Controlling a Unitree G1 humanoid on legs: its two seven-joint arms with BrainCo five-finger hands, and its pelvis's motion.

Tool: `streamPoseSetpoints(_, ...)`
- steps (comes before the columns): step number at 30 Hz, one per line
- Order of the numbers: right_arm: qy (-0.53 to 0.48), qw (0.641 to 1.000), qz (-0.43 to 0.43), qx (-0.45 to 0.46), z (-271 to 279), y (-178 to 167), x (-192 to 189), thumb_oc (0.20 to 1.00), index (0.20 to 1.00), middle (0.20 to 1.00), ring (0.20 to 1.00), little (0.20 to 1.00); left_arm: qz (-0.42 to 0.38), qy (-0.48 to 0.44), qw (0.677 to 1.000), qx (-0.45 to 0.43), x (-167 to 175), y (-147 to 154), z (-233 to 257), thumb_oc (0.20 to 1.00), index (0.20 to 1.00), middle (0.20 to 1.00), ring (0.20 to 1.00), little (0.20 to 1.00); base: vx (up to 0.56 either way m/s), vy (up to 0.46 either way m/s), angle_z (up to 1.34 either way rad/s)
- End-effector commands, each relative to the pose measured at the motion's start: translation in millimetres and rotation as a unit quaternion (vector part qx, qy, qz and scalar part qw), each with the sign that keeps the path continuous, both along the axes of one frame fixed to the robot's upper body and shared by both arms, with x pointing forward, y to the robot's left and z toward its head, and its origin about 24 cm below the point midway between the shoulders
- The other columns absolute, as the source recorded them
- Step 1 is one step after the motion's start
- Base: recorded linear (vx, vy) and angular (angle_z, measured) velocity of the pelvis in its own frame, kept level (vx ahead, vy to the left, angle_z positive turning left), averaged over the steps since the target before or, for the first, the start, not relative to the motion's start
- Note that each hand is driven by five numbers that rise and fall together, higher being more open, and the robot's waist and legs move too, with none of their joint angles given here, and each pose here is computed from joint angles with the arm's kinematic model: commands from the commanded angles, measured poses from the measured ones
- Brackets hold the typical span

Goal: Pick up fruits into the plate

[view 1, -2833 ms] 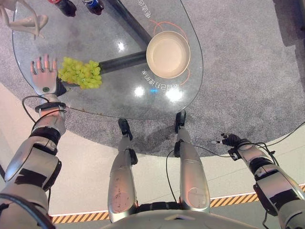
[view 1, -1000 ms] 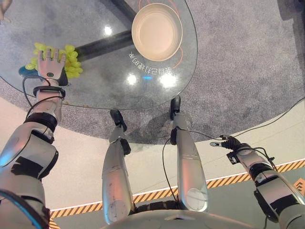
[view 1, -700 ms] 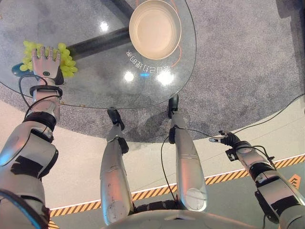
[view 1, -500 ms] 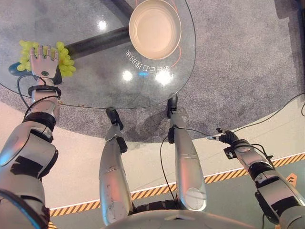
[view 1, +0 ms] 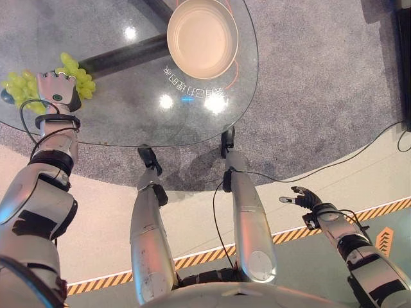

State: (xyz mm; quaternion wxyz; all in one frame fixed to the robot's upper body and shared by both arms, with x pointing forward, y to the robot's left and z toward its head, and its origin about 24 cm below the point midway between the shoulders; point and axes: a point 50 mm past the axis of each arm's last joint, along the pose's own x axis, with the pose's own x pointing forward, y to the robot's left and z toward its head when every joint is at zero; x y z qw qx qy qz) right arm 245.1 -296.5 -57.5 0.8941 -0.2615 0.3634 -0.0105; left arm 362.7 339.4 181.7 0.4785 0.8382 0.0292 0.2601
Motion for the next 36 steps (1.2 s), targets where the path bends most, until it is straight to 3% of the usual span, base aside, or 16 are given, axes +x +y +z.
streamPoseSetpoints(1,0.012,1.0,-0.021,-0.008,-8,-11,-22,1.0,1.0,1.0,1.0,1.0,0.073,-0.021,0.997,0.002,-26,44,17,0.2,0.2,0.2,0.2,0.2,0.0,0.0,0.0)
streamPoseSetpoints(11,-0.007,1.0,-0.012,-0.014,-8,-5,-21,1.0,1.0,1.0,1.0,1.0,0.005,-0.1,0.99,-0.103,-19,32,22,0.2,0.2,0.2,0.2,0.2,0.0,0.0,0.0)
streamPoseSetpoints(17,-0.015,1.0,-0.004,-0.012,-11,9,-19,1.0,1.0,1.0,1.0,1.0,-0.083,-0.196,0.952,-0.218,-7,7,43,0.2,0.2,0.2,0.2,0.2,0.01,-0.018,0.04)
streamPoseSetpoints(27,-0.008,1.0,0.01,-0.016,-10,18,-13,1.0,1.0,1.0,1.0,1.0,-0.173,-0.226,0.936,-0.209,0,-21,60,0.2,0.2,0.2,0.2,0.2,0.02,-0.016,0.06)
streamPoseSetpoints(36,-0.005,1.0,0.012,-0.019,-13,19,-17,1.0,1.0,1.0,1.0,1.0,-0.243,-0.246,0.896,-0.279,7,-45,65,0.2,0.2,0.2,0.2,0.2,0.0,0.0,0.0)
